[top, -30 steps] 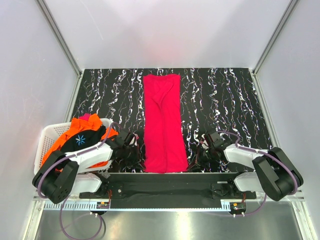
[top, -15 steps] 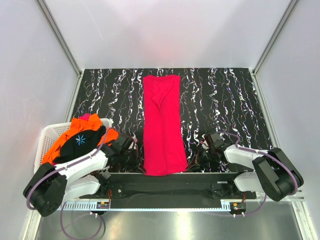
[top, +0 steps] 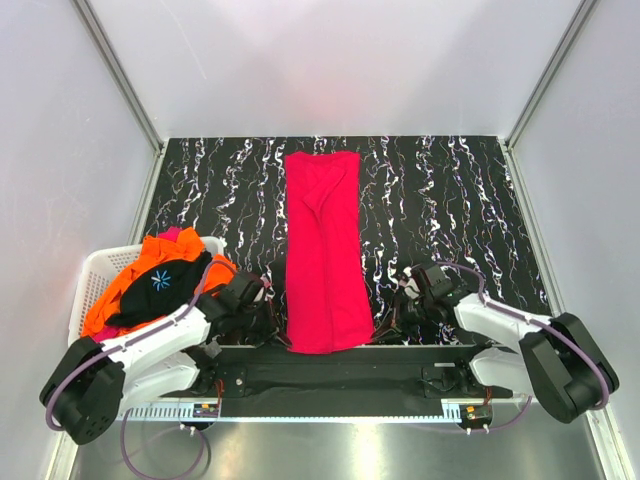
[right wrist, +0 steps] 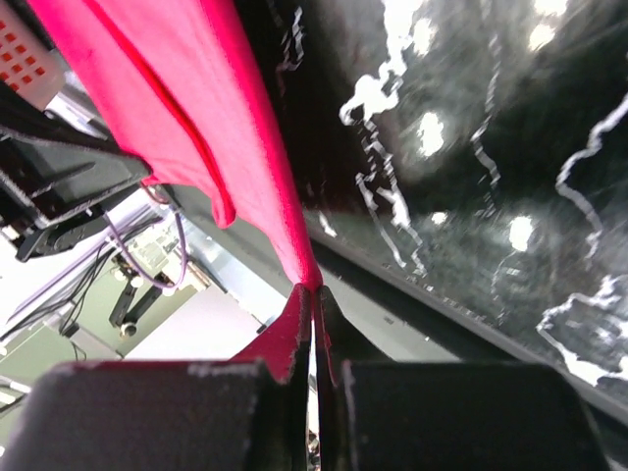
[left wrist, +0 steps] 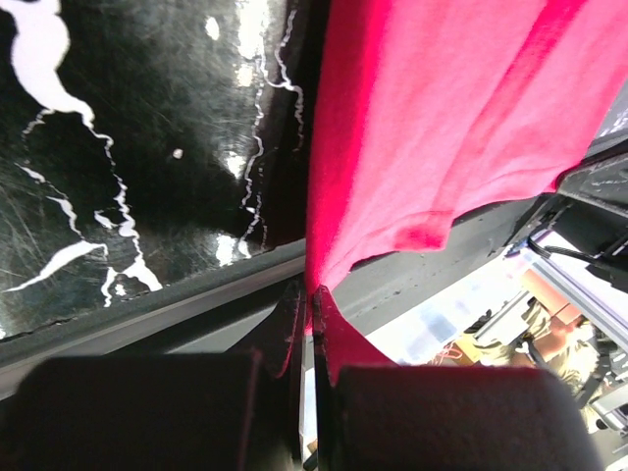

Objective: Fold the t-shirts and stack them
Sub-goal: Fold the tshirt

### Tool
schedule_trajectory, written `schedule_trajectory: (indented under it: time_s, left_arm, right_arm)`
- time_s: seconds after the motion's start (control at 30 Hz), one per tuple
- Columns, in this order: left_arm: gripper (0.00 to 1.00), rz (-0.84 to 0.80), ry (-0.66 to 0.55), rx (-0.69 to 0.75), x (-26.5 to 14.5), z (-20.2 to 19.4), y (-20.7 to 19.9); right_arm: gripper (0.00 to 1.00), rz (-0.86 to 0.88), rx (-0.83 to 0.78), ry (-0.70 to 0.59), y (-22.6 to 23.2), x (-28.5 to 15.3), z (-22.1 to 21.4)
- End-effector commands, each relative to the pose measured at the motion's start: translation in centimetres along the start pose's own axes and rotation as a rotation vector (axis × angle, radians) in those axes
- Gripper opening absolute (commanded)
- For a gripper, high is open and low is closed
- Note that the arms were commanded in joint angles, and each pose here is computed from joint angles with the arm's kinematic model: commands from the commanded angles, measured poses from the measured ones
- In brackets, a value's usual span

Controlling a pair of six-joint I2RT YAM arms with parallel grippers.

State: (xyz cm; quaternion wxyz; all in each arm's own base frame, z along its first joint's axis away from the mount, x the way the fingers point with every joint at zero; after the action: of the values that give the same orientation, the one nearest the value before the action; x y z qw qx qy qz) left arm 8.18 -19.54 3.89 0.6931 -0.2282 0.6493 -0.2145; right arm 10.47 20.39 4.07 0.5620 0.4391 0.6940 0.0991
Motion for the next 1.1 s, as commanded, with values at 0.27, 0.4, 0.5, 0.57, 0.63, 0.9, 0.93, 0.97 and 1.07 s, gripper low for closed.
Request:
schedule_trajectory:
  time_s: [0.27, 0.4, 0.5, 0.57, 0.63, 0.9, 0.93, 0.97, 1.07]
  left_arm:
    - [0.0, -0.073, -0.087, 0.007, -2.0, 2.3, -3.6]
    - [0.0, -0.042, -0.21, 0.03, -4.0, 5.8, -5.4]
    - [0.0, -0.023, -0.305, 0.027, -5.6, 10.1, -6.1]
    - [0.0, -0.017, -0.325, 0.043, -6.1, 13.0, -6.9]
    - [0.0, 0.033, -0.344, 0.026, -6.0, 15.9, -6.1]
    - [0.0, 0.072, -0.41, 0.042, -6.7, 26.5, -6.1]
    - [0.0, 0.077, -0.386, 0.033, -5.8, 27.0, -5.5]
    - [0.0, 0.068, -0.403, 0.042, -6.4, 28.3, -5.7]
    - [0.0, 0.071, -0.412, 0.036, -6.3, 30.6, -5.1]
  right_arm:
    - [0.0, 0.069, -0.014, 0.02, 2.8, -1.5, -1.0]
    - [0.0, 0.056, -0.035, 0.0, 4.9, -1.9, 0.5]
    - [0.0, 0.046, -0.055, -0.023, 7.1, -2.4, 2.9]
    - [0.0, 0.058, -0.076, -0.049, 9.6, -3.2, 4.8]
    - [0.0, 0.057, -0.079, -0.075, 11.9, -3.8, 7.9]
    - [0.0, 0.056, -0.094, -0.084, 17.9, -3.2, 17.3]
    - [0.0, 0.078, -0.119, -0.102, 19.5, -3.7, 18.3]
    - [0.0, 0.079, -0.113, -0.108, 19.7, -3.7, 19.1]
    - [0.0, 0.077, -0.096, -0.105, 20.3, -3.1, 21.3]
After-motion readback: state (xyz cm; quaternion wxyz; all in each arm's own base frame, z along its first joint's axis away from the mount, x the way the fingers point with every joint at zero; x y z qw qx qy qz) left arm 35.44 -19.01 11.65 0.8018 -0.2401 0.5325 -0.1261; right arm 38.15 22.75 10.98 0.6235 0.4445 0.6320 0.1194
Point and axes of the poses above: each gripper's point midway between its finger pads, its own x axis out along the fingers, its own y axis along the line the jaws close on, z = x × y, the point moved 1 cm from there along -x, back along the fingers, and after that the axes turned 15 degrees about x, right-handed, at the moved point
